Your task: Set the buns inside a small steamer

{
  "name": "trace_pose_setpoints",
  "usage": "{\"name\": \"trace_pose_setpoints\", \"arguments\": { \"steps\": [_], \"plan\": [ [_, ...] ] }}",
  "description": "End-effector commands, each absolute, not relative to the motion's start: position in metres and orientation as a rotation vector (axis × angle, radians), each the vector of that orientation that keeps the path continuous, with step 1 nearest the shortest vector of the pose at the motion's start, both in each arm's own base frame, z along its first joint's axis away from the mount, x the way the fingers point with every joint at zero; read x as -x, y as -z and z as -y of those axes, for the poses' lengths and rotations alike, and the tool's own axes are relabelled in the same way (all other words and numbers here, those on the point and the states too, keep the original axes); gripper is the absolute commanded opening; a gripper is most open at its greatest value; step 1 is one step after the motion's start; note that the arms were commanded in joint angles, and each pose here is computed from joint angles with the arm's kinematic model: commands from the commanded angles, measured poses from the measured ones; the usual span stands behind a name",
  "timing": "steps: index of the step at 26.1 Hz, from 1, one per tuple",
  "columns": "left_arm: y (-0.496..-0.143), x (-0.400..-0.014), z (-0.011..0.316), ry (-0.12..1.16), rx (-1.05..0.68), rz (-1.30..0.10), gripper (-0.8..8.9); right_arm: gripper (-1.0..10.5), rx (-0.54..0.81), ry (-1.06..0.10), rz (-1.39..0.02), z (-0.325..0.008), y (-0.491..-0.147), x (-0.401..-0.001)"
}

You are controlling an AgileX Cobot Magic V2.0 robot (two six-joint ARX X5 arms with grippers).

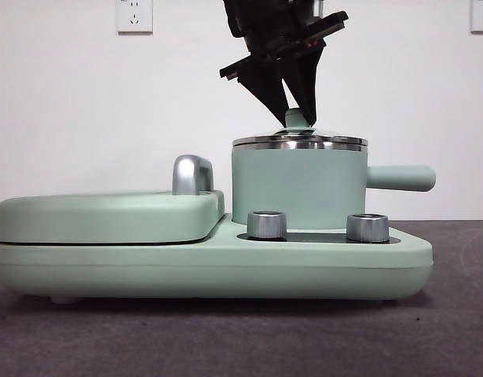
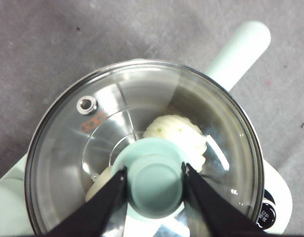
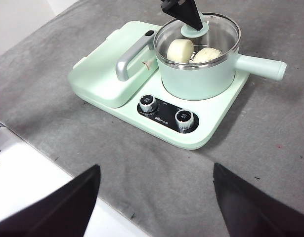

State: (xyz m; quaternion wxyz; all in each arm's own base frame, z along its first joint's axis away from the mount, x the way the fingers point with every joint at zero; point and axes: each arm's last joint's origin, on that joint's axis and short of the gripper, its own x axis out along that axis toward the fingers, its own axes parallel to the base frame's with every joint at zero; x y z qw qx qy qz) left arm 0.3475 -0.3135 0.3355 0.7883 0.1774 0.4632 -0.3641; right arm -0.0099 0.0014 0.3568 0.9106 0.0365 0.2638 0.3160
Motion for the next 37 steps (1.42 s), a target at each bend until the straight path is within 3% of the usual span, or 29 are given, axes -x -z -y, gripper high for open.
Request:
{"name": "trace_pose_setpoints", "arguments": {
  "steps": [1,3,7,9,13,21,30,37],
  "plan": [
    [-0.324,-0.346,0.326,0.811,-0.400,-1.018,0.30,3.6,-0.091,-0.657,-0.532,-0.001,-0.359,0.011],
    [-0.324,-0.344,0.328,0.815,-0.402,-1.024,0.62,3.6,-0.091,-0.657,-0.532,-0.001,-0.359,0.011],
    [-0.325,-0.342,0.330,0.795,-0.361,-1.034,4.86,3.6,-0.091,-0.657,-0.532,-0.001,-0.359,0.011],
    [-0.332,-0.339,0.324,0.774,-0.335,-1.047,5.68,3.6,-0.091,-0.657,-0.532,-0.001,-0.359,0.011],
    [-0.365,-0.319,0.300,0.731,-0.294,-1.097,5.63,3.6,-0.091,-0.657,-0.532,-0.001,-0.359,0.011],
    [-0.440,-0.251,0.256,0.786,-0.259,-0.973,5.62,3.6,-0.091,-0.658,-0.532,-0.001,-0.359,0.011],
    [-0.405,-0.172,0.178,0.755,-0.369,-1.146,5.60,3.6,-0.062,-0.691,-0.520,-0.002,-0.359,0.011],
    [-0.380,-0.118,0.122,0.736,-0.187,-0.947,5.60,3.6,-0.067,-0.894,-0.497,-0.014,-0.351,-0.001]
  ]
}}
